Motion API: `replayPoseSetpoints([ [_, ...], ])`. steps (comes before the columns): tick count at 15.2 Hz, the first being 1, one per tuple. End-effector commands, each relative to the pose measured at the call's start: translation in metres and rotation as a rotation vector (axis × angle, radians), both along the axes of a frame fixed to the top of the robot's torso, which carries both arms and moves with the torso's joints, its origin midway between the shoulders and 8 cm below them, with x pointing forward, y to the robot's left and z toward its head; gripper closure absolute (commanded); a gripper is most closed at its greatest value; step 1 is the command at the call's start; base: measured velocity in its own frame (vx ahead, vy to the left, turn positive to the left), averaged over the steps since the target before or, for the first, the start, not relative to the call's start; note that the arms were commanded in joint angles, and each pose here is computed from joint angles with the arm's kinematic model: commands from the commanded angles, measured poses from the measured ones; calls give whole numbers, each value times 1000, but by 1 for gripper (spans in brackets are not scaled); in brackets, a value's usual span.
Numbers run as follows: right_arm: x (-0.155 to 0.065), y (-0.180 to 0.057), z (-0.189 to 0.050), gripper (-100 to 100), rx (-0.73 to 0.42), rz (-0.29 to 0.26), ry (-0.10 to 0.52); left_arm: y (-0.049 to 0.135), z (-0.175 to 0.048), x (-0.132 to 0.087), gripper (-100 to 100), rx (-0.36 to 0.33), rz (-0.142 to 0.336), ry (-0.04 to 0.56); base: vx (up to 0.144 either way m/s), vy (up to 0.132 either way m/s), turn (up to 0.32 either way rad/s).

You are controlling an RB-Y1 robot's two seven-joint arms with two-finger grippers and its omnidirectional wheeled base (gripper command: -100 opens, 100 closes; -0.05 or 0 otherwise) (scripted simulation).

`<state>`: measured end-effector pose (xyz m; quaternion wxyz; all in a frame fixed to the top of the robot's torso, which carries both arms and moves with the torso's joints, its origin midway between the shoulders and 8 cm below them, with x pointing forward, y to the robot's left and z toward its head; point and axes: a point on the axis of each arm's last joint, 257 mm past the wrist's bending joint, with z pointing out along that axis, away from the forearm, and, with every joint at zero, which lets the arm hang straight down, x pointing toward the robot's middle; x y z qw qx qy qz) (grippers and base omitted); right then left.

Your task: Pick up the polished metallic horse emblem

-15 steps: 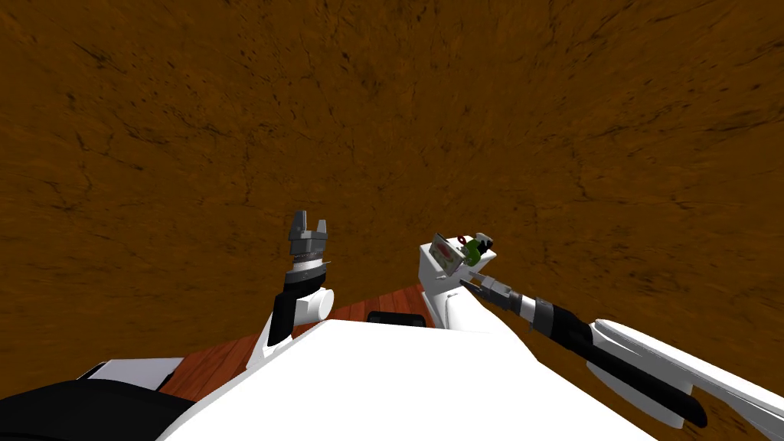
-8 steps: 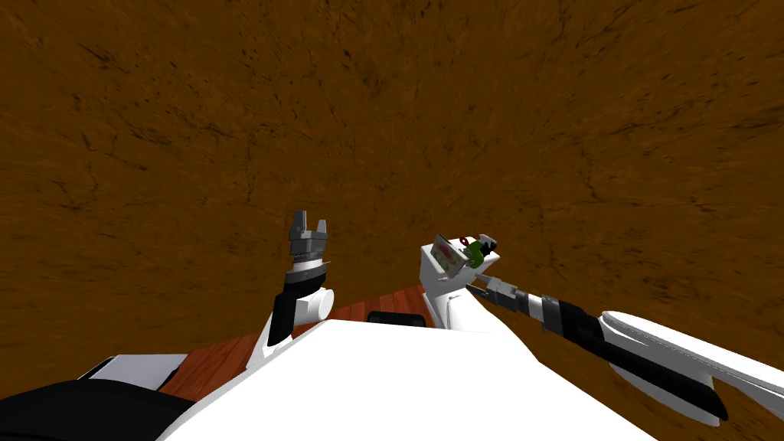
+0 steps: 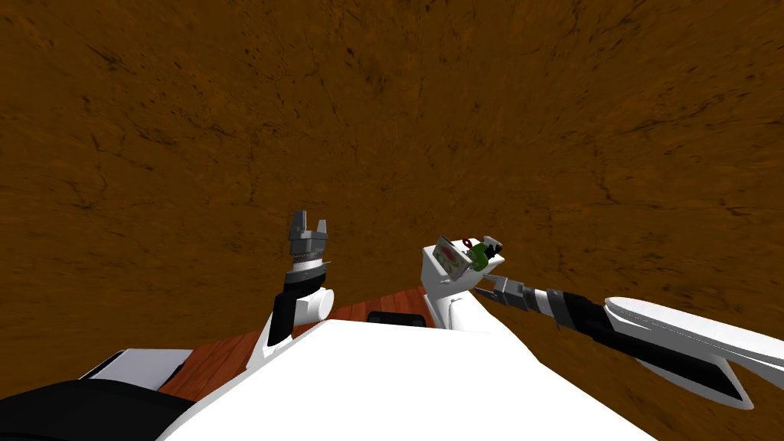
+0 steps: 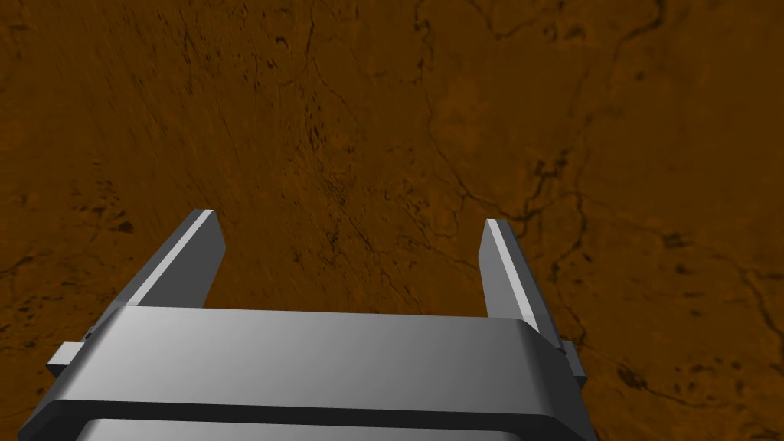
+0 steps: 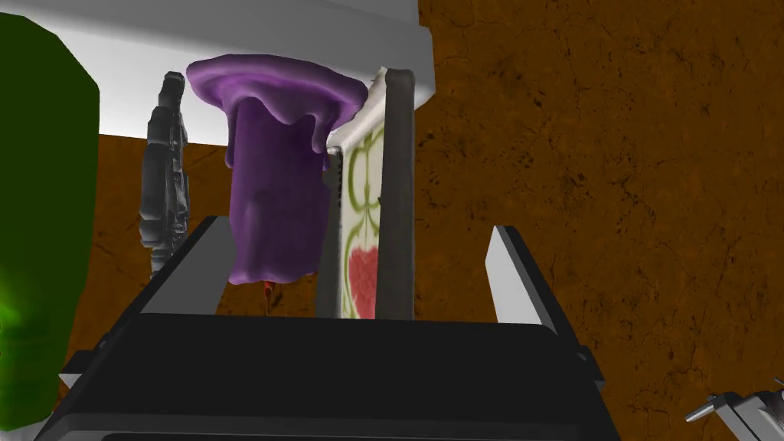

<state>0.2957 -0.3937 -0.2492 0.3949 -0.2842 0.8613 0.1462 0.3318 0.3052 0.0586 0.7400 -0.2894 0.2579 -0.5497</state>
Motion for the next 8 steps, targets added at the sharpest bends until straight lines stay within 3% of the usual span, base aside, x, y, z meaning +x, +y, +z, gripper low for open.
replayPoseSetpoints([
  [1,1,-4,-1,-100,-36,22,11,0,0,0,0,0,0,0,16,3,16],
  [2,1,-17,-3,-100,-84,31,24,0,0,0,0,0,0,0,20,7,36],
  [4,3,-18,-1,-100,-104,52,30,0,0,0,0,0,0,0,19,7,25],
  [8,6,-42,-2,-100,-214,95,59,0,0,0,0,0,0,0,16,5,29],
])
